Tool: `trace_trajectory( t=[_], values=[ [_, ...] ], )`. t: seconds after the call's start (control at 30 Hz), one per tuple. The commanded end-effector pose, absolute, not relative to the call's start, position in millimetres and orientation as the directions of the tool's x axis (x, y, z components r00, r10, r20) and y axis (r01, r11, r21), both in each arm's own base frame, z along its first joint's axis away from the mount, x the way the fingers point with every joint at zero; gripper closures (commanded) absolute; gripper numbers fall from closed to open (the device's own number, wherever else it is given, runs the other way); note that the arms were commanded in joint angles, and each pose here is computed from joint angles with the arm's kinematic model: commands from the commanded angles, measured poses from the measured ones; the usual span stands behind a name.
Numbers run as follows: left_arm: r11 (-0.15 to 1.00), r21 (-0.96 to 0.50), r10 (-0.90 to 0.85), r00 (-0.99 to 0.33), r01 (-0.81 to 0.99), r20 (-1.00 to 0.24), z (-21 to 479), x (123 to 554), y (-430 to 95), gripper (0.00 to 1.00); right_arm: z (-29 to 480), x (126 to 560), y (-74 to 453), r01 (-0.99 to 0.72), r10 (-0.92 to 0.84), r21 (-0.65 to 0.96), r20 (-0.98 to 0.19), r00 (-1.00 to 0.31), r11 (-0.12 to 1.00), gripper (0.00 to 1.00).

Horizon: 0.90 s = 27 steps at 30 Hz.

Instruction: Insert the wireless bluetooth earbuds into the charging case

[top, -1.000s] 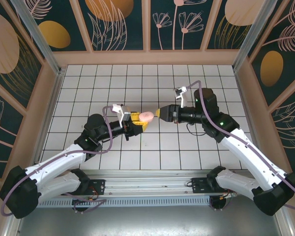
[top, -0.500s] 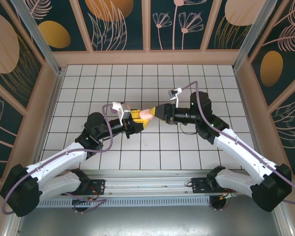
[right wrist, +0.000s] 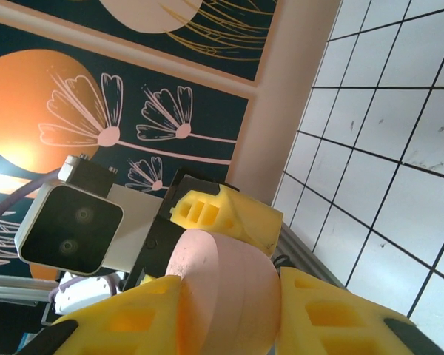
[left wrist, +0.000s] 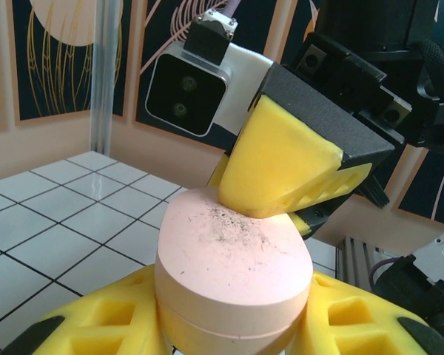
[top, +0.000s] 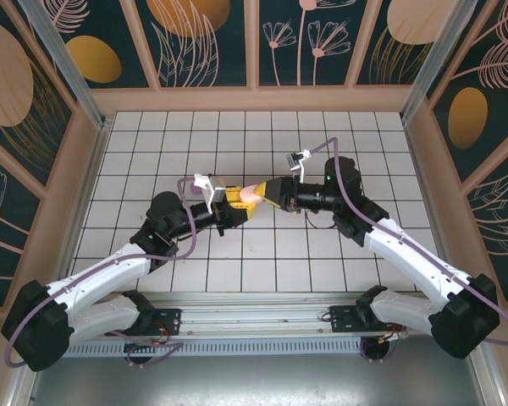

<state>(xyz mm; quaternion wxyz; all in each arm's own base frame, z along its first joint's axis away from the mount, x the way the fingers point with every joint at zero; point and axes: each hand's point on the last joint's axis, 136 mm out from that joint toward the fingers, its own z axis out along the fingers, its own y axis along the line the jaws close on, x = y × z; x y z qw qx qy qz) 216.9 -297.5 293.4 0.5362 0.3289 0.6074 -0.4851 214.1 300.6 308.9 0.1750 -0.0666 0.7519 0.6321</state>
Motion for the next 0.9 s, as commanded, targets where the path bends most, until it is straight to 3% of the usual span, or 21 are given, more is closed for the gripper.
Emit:
trace_trajectory(
  t=[0.0, 0.1, 0.27, 0.43, 0.6, 0.73, 0.87],
  values=[
    [0.352, -0.21, -0.145, -0.169, 0.912, -0.975, 310, 226, -297, 0.73, 308, 212, 305, -0.336, 0.119, 0.925, -0.359, -0.926, 0.179, 0.78],
    [0.365, -0.207, -0.134, -0.169, 0.908, -0.976, 307, 228, -296, 0.67, 310, 220, 303, -0.331, 0.157, 0.928, -0.358, -0.921, 0.172, 0.82],
    [0.427, -0.209, -0.119, -0.175, 0.88, -0.977, 302, 235, -290, 0.39, 314, 238, 297, -0.31, 0.239, 0.933, -0.348, -0.907, 0.181, 0.86],
    [0.523, -0.195, -0.104, -0.164, 0.83, -0.981, 295, 241, -273, 0.16, 292, 271, 276, -0.205, 0.362, 0.936, -0.304, -0.881, 0.287, 0.87],
    [0.62, -0.187, -0.087, -0.17, 0.762, -0.982, 284, 247, -253, 0.08, 264, 284, 279, -0.173, 0.357, 0.925, -0.296, -0.886, 0.338, 0.87],
    [0.744, -0.184, -0.078, -0.19, 0.642, -0.979, 269, 260, -227, 0.07, 229, 302, 287, -0.153, 0.338, 0.9, -0.305, -0.89, 0.409, 0.87],
    [0.764, -0.178, -0.066, -0.2, 0.62, -0.978, 261, 258, -219, 0.08, 191, 325, 291, -0.136, 0.331, 0.857, -0.332, -0.883, 0.497, 0.87]
  ],
)
